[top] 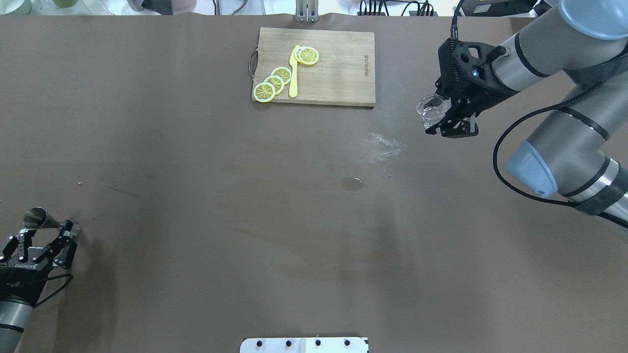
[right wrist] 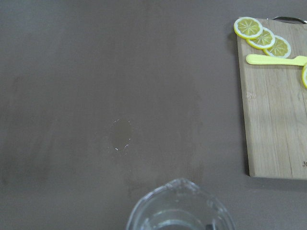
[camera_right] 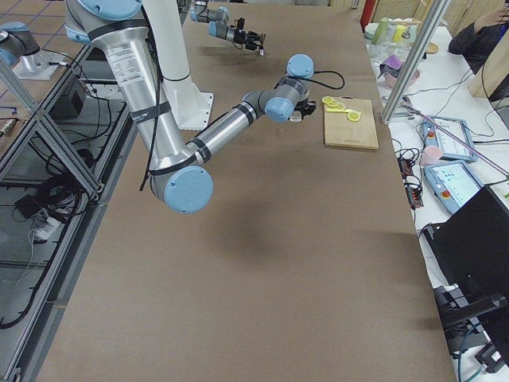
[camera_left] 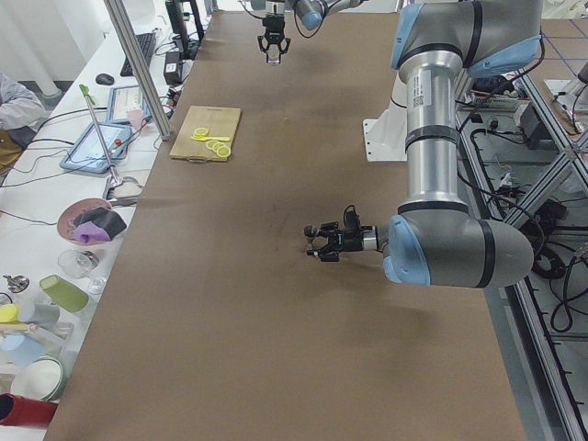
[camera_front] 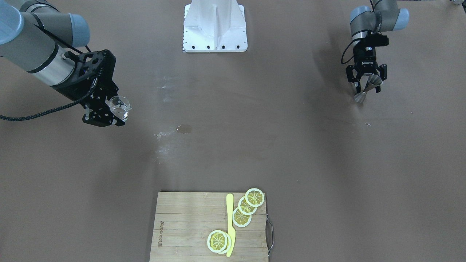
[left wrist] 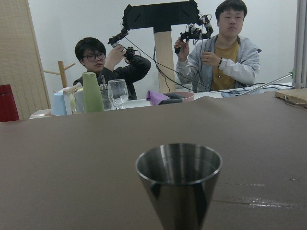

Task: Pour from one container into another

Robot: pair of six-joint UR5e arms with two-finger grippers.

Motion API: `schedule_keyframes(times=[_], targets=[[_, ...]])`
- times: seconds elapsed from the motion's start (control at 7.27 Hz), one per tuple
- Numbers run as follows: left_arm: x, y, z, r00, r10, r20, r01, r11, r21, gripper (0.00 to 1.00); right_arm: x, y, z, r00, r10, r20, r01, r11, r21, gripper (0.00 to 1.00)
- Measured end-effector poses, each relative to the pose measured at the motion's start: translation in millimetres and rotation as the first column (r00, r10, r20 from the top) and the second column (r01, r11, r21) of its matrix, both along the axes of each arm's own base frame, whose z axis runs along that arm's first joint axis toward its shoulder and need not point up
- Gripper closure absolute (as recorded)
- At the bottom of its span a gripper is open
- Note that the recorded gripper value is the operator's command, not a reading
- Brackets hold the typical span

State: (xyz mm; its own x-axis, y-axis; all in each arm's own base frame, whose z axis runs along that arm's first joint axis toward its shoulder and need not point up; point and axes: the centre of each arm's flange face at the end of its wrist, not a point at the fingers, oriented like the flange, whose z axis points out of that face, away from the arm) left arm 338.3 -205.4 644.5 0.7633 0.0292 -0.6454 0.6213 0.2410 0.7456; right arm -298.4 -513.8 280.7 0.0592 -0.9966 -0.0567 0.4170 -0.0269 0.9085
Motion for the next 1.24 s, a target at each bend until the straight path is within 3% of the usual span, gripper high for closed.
schedule_keyframes(times=[0.28, 0.69, 0.96, 1.24], targets=[[-1, -3, -1, 1.0, -0.006, -0.001, 0.006, 1.0, -0.004, 0.71, -1, 2, 4, 1.0, 0.0, -0.003, 0.0, 1.0, -0.017, 1.0], [1, -5, -17, 1.0, -0.012, -0.023, 0.012, 1.0, -0.006, 1.0, 3, 7, -3, 1.0, 0.012, 0.011, -0.011, 0.999, -0.035, 1.0], [6, -5, -39, 0.999, -0.01, -0.033, 0.01, 1.0, -0.002, 0.98, 10, 10, -2, 1.0, 0.013, 0.016, -0.012, 0.999, -0.04, 1.0], [37, -3, -86, 1.0, 0.017, 0.025, -0.017, 1.0, 0.017, 0.99, 17, 10, -4, 1.0, 0.018, 0.023, -0.018, 0.999, -0.038, 1.0]])
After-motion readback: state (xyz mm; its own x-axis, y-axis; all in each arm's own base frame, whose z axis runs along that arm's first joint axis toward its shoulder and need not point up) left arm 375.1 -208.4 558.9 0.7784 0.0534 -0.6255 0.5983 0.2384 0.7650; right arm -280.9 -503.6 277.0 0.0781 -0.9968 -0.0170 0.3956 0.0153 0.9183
